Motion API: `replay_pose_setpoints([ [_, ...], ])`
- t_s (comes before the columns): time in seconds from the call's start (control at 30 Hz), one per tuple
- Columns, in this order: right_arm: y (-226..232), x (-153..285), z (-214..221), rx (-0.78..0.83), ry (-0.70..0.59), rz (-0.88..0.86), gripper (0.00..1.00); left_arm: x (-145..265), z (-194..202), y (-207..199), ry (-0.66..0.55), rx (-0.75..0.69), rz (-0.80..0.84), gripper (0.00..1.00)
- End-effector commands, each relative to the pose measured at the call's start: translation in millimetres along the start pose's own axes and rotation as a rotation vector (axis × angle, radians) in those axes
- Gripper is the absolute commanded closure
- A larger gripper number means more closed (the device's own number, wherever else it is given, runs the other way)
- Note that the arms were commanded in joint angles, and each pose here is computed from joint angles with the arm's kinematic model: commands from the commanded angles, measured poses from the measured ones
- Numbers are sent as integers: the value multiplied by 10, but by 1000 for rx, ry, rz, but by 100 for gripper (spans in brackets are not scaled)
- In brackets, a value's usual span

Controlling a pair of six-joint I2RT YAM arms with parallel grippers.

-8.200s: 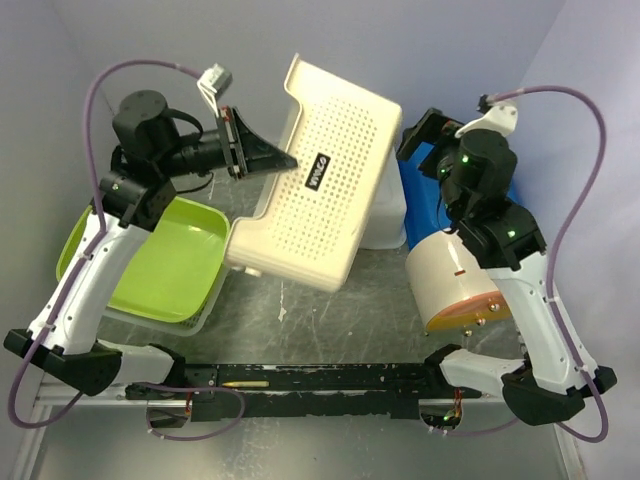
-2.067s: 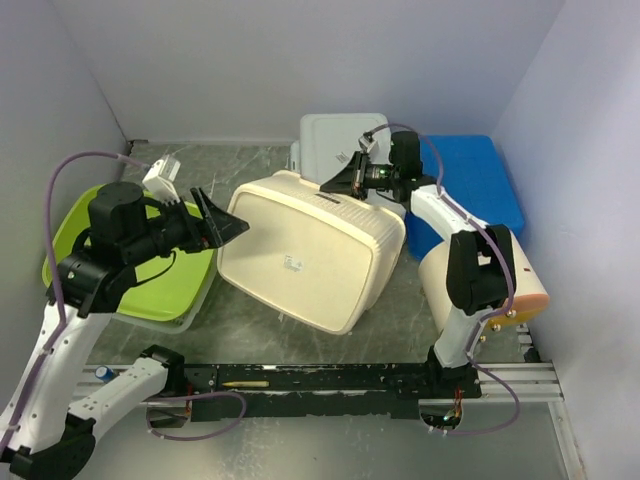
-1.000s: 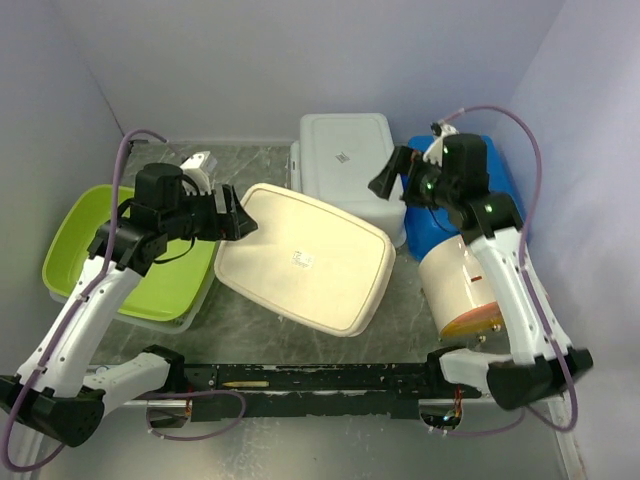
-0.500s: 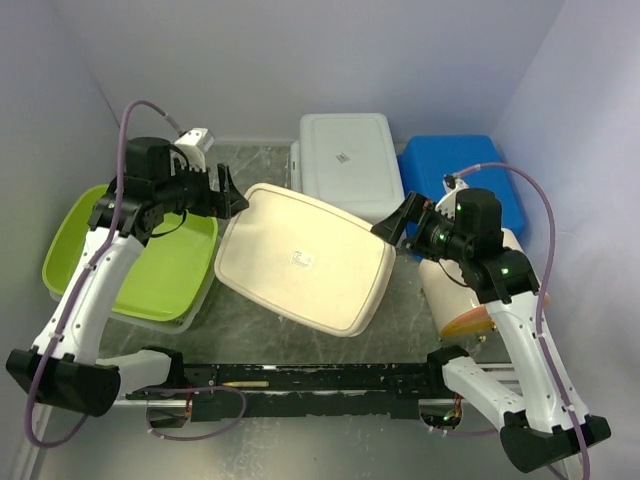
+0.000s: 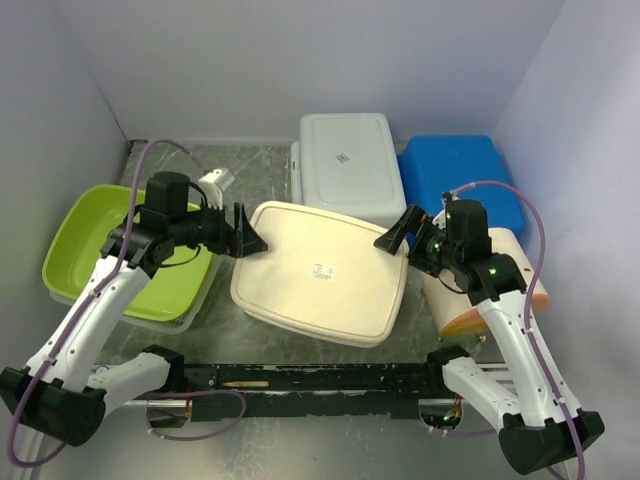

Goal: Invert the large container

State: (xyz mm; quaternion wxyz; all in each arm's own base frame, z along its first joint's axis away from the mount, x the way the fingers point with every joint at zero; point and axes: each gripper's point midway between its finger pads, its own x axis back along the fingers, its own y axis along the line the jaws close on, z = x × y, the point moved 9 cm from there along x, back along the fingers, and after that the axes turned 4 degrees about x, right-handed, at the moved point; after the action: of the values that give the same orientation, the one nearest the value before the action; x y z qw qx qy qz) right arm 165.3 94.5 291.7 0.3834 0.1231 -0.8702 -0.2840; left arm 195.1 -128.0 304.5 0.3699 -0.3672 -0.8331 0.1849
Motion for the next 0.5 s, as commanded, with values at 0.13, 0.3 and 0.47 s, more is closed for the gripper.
replay_pose_setpoints([
  [0.13, 185, -35, -44, -21, 7, -138, 0, 13, 446, -371, 158, 134, 110, 7],
  [0.3, 170, -60, -102, 12, -17, -103, 0, -48, 557, -310, 167, 173, 108, 7],
  [0.47, 319, -14, -361, 134, -72, -114, 0, -117, 565, -314, 178, 180, 128, 7],
])
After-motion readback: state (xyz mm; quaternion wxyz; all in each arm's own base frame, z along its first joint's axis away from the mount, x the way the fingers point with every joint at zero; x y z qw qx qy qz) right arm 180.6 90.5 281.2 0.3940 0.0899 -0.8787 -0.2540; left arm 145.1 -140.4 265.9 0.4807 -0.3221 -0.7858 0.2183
